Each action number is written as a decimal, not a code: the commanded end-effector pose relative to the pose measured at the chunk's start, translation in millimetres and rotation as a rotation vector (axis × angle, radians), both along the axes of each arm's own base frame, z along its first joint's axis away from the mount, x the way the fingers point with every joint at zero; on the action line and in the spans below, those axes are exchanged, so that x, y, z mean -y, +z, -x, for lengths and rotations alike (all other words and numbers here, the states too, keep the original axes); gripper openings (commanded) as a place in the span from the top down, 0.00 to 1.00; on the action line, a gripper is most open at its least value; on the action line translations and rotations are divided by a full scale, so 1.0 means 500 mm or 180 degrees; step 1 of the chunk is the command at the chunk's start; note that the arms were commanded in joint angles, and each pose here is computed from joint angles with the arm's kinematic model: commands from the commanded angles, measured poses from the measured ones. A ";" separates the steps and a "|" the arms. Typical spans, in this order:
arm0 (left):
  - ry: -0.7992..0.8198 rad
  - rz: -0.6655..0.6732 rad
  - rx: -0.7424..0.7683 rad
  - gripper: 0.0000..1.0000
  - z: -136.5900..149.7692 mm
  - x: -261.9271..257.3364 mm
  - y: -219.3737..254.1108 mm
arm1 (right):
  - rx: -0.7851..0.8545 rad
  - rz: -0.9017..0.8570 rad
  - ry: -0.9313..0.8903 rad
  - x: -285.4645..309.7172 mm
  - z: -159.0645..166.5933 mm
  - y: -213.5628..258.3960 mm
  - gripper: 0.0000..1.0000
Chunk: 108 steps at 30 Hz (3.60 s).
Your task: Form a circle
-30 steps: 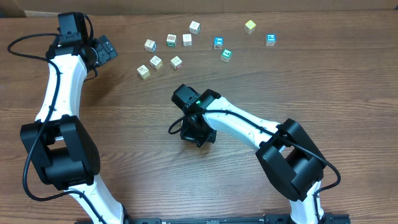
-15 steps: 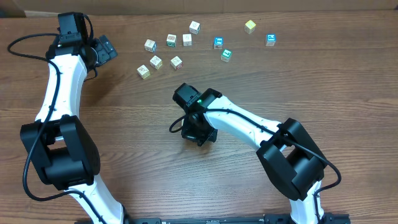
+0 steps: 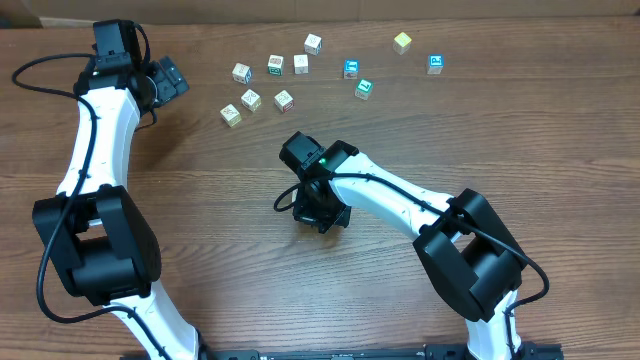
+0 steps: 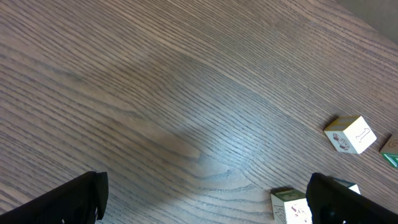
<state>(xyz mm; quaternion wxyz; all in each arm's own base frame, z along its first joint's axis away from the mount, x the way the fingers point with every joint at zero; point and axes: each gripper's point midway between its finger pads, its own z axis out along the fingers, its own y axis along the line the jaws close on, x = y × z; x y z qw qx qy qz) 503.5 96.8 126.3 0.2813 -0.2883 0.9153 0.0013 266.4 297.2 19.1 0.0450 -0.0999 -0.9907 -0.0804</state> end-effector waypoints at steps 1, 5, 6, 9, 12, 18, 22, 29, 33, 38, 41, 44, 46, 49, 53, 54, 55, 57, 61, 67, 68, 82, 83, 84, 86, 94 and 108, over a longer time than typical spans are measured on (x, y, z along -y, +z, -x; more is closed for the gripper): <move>-0.0017 -0.0005 0.0076 0.00 -0.006 0.007 0.020 | -0.0054 0.0015 -0.0031 0.003 0.002 -0.003 0.96; -0.0017 -0.0005 0.0076 0.01 -0.006 0.007 0.020 | -0.0076 -0.0097 0.0209 -0.004 -0.011 0.046 0.96; -0.0017 -0.0005 0.0076 0.00 -0.006 0.007 0.020 | -0.0053 -0.0109 0.0234 -0.002 -0.021 0.063 0.96; -0.0017 -0.0005 0.0076 0.01 -0.006 0.007 0.020 | 0.0087 -0.0157 0.0262 0.008 -0.064 0.118 0.96; -0.0017 -0.0005 0.0076 0.00 -0.006 0.007 0.020 | 0.0394 -0.0047 0.0169 0.037 -0.128 0.157 0.96; -0.0017 -0.0005 0.0076 0.01 -0.006 0.007 0.020 | 0.0830 0.0005 -0.0126 0.085 -0.231 0.170 0.96; -0.0017 -0.0005 0.0076 0.00 -0.006 0.007 0.020 | 0.0978 -0.0083 -0.0234 0.089 -0.272 0.168 0.96; -0.0017 -0.0005 0.0076 0.00 -0.006 0.007 0.020 | 0.1036 -0.0109 -0.0213 0.077 -0.279 0.148 0.96; -0.0017 -0.0005 0.0076 0.00 -0.006 0.007 0.020 | 0.1090 -0.0139 -0.0199 0.068 -0.283 0.138 0.96; -0.0017 -0.0005 0.0076 0.00 -0.006 0.007 0.020 | 0.1090 -0.0144 -0.0180 0.064 -0.277 0.118 0.96; -0.0017 -0.0005 0.0076 0.00 -0.006 0.007 0.020 | 0.0975 -0.0049 -0.0172 0.077 -0.259 0.105 0.96; -0.0017 -0.0005 0.0076 0.00 -0.006 0.007 0.020 | 0.0828 0.0091 -0.0161 0.096 -0.236 0.097 0.96; -0.0017 -0.0005 0.0076 0.00 -0.006 0.007 0.020 | 0.0712 0.0166 -0.0151 0.107 -0.218 0.093 0.96; -0.0017 -0.0005 0.0076 0.01 -0.006 0.007 0.020 | 0.0589 0.0248 -0.0137 0.119 -0.199 0.089 0.96; -0.0017 -0.0005 0.0076 0.00 -0.006 0.007 0.020 | 0.0625 0.0224 -0.0118 0.111 -0.201 0.090 0.96; -0.0017 -0.0005 0.0076 0.00 -0.006 0.007 0.020 | 0.0661 0.0201 -0.0120 0.108 -0.207 0.091 0.96; -0.0017 -0.0005 0.0076 0.01 -0.006 0.007 0.020 | 0.0696 0.0177 -0.0124 0.104 -0.212 0.092 0.96; -0.0017 -0.0005 0.0076 0.01 -0.006 0.007 0.020 | 0.0797 0.0110 -0.0133 0.094 -0.228 0.096 0.96; -0.0017 -0.0005 0.0076 0.00 -0.006 0.007 0.020 | 0.1001 -0.0030 -0.0153 0.074 -0.259 0.106 0.96; -0.0017 -0.0005 0.0076 0.01 -0.006 0.007 0.020 | 0.1178 -0.0150 -0.0165 0.055 -0.284 0.117 0.96; -0.0017 -0.0005 0.0076 0.00 -0.006 0.007 0.020 | 0.1198 -0.0167 -0.0162 0.052 -0.286 0.118 0.96; -0.0017 -0.0005 0.0076 0.01 -0.006 0.007 0.020 | 0.1432 -0.0060 -0.0043 0.013 -0.295 0.100 0.96; -0.0017 -0.0005 0.0076 0.01 -0.006 0.007 0.020 | 0.1434 -0.0031 -0.0040 0.012 -0.296 0.092 0.96; -0.0017 -0.0005 0.0076 0.00 -0.006 0.007 0.020 | 0.1444 -0.0001 -0.0042 0.014 -0.298 0.087 0.96; -0.0017 -0.0005 0.0076 0.01 -0.006 0.007 0.020 | 0.1427 0.0025 -0.0040 0.015 -0.299 0.076 0.96; -0.0017 -0.0005 0.0076 0.00 -0.006 0.007 0.020 | 0.1364 0.0071 -0.0033 0.020 -0.291 0.066 0.96; -0.0017 -0.0005 0.0076 0.00 -0.006 0.007 0.020 | 0.1227 0.0064 -0.0021 0.026 -0.265 0.023 0.96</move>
